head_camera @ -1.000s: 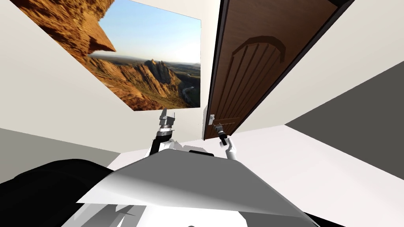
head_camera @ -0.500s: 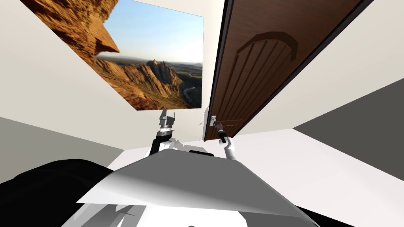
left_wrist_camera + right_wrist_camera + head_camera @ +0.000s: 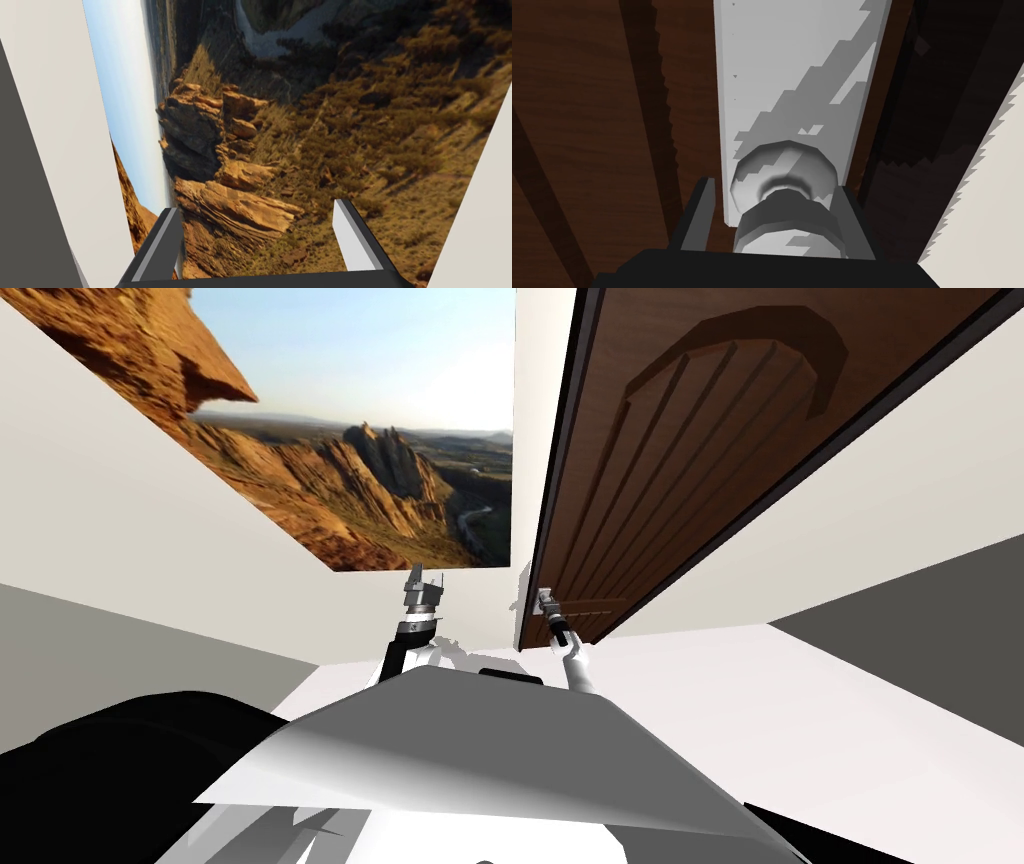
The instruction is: Pull the door open
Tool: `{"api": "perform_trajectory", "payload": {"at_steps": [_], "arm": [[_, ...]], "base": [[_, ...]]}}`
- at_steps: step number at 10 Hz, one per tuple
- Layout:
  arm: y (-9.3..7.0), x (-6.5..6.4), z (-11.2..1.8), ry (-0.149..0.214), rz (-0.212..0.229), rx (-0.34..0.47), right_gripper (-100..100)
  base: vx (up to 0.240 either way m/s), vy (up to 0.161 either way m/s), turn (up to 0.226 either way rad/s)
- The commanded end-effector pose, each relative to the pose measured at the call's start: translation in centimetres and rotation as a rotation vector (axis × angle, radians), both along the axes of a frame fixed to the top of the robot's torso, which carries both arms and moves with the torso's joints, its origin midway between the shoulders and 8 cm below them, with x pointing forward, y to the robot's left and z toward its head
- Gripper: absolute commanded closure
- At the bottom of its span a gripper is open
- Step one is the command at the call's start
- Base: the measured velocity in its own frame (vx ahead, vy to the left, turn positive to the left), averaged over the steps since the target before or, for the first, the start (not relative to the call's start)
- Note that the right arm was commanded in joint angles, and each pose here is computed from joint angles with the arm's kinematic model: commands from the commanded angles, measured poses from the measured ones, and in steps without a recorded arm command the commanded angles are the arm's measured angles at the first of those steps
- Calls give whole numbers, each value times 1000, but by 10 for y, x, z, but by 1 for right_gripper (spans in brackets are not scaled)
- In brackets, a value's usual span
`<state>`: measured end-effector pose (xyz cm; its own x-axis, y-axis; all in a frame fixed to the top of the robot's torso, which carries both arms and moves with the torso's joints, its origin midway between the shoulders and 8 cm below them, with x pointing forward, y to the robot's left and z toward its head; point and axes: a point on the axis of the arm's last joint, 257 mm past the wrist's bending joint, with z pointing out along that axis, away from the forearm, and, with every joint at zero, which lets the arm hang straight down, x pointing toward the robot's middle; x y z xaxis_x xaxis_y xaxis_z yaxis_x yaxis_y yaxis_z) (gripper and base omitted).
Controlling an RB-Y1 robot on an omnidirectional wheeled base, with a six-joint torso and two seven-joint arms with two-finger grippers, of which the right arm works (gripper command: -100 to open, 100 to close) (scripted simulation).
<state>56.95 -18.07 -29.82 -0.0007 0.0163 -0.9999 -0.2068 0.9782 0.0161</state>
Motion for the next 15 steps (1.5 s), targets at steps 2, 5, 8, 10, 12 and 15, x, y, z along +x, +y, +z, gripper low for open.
{"api": "perform_trajectory", "payload": {"at_steps": [2, 5, 8, 10, 12, 15], "arm": [[-3, 0, -1, 2, -5, -1, 100], [-3, 0, -1, 2, -5, -1, 100], [-21, -2, -5, 29, -36, 115, 100], [-30, -2, -5, 37, -52, 187, 100], [-40, -1, -4, 45, -69, 278, 100], [-50, -1, -2, 52, -85, 383, 100]], "base": [[-33, 9, 1], [-5, 0, -1], [-98, -36, 133], [-80, -49, 126], [-87, -40, 148], [-53, -24, 98]]}}
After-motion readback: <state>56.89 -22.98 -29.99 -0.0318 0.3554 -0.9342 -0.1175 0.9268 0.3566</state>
